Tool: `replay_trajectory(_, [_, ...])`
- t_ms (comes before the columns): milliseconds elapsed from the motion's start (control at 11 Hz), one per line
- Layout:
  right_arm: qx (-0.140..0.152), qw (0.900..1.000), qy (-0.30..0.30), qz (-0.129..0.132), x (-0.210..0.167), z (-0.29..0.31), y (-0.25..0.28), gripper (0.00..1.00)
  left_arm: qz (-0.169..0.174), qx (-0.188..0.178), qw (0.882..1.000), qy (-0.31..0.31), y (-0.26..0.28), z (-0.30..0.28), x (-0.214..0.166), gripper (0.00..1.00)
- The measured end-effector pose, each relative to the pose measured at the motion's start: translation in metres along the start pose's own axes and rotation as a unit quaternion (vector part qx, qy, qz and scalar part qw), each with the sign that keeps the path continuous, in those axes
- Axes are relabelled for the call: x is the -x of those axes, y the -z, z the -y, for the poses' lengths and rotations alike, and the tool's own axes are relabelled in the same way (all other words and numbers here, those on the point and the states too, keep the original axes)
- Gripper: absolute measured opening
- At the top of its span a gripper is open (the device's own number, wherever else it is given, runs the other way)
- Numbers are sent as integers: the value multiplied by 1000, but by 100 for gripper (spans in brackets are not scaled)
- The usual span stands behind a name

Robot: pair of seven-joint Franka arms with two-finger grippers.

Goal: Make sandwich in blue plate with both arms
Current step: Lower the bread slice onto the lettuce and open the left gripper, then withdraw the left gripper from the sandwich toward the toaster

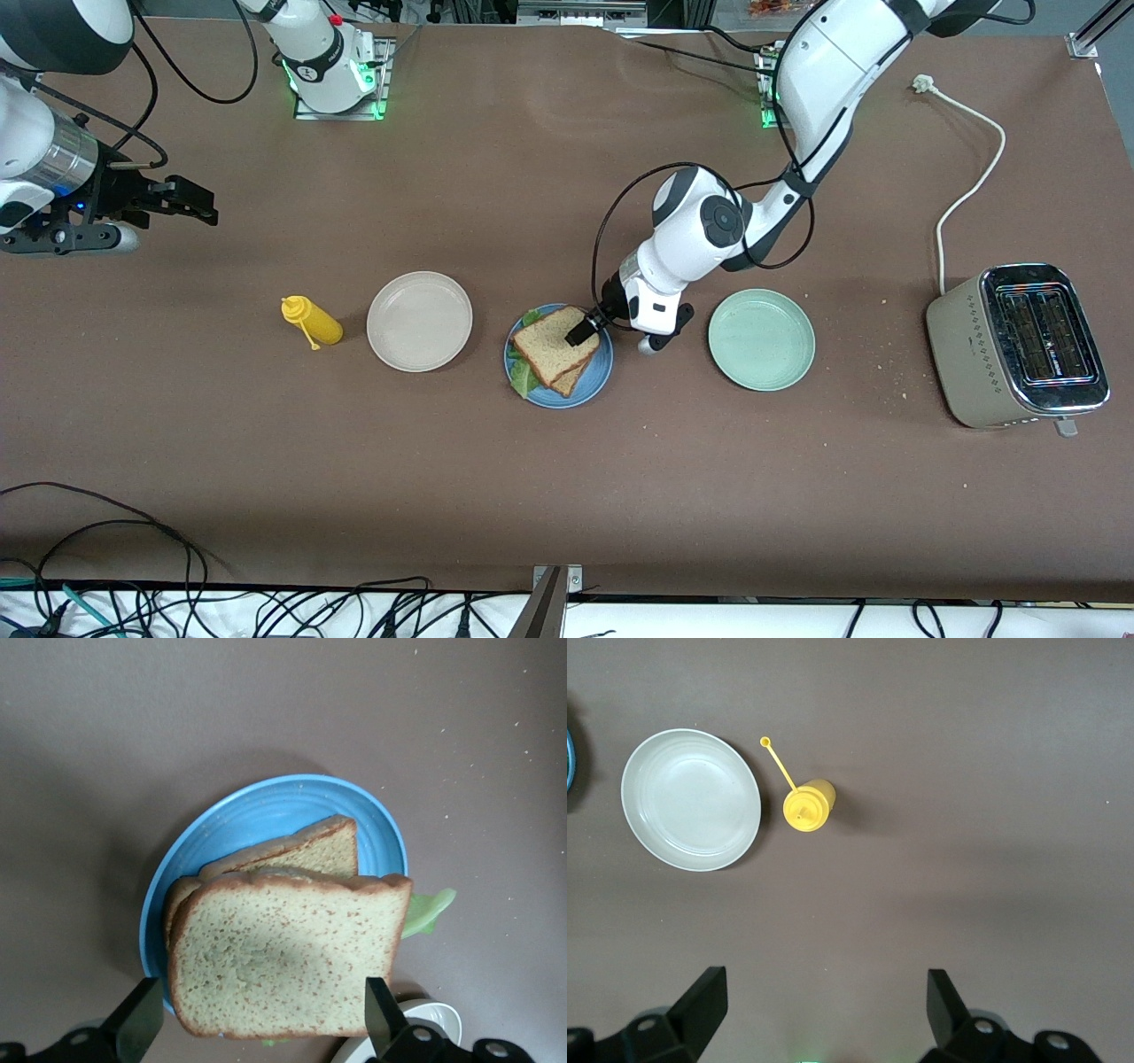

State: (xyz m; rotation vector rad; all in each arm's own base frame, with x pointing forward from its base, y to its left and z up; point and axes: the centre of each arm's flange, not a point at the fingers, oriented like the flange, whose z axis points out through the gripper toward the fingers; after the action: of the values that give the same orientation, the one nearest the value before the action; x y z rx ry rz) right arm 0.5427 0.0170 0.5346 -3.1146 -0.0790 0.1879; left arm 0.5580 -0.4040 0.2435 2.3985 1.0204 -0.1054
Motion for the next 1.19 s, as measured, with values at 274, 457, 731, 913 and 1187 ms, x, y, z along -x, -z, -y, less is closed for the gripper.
replay_trajectory(274, [0,1000,0,0,0,0,0,100,13,-43,999,7,79,-34,-32,100])
replay_trajectory(457, [0,1000,1,0,0,1,0,100,7,-84,996,11,153,-36,-56,100])
replay_trajectory(731, [0,1000,1,-1,0,1,1,100,-23,-148,987,-51,262,-15,-96,100])
replay_trajectory(913, [0,1000,1,-1,-1,1,1,100,-17,-200,974,-107,324,16,-127,100])
replay_trajectory(1187, [0,1000,1,0,-1,2,1,100,-34,-263,946,-188,390,49,-163,100])
